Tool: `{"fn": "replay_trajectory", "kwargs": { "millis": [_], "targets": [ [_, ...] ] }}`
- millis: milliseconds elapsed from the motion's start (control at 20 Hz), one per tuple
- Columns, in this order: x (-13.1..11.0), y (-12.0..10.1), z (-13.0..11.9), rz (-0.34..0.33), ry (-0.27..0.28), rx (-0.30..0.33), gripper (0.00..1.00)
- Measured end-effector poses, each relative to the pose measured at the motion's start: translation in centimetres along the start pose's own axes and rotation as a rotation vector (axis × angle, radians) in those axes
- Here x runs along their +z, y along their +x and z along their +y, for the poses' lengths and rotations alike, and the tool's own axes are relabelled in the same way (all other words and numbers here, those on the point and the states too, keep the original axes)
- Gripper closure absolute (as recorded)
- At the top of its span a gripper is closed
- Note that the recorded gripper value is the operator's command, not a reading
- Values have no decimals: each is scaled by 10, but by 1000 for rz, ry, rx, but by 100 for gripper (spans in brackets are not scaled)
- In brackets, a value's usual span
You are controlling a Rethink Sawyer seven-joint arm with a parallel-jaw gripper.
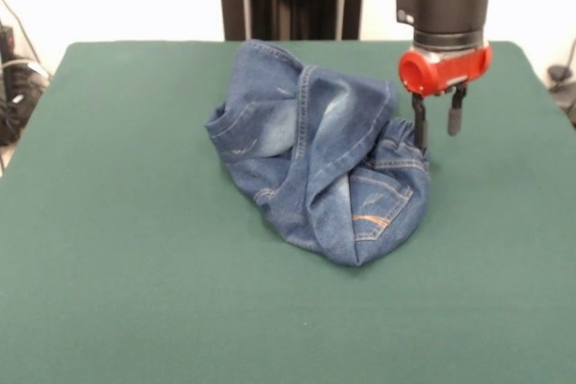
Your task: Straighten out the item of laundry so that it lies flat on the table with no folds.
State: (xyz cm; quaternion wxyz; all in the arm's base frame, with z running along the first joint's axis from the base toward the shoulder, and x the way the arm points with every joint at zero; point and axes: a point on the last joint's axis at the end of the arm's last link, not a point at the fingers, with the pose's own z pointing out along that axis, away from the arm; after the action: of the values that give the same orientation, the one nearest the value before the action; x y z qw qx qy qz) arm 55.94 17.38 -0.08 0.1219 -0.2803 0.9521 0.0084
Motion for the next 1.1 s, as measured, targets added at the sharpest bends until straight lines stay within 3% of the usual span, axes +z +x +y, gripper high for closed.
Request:
{"fn": "replay_trajectory", "kwargs": {
  "millis": [1100],
  "targets": [
    [0, -1, -7, -4, 8, 7, 0]
  ]
}}
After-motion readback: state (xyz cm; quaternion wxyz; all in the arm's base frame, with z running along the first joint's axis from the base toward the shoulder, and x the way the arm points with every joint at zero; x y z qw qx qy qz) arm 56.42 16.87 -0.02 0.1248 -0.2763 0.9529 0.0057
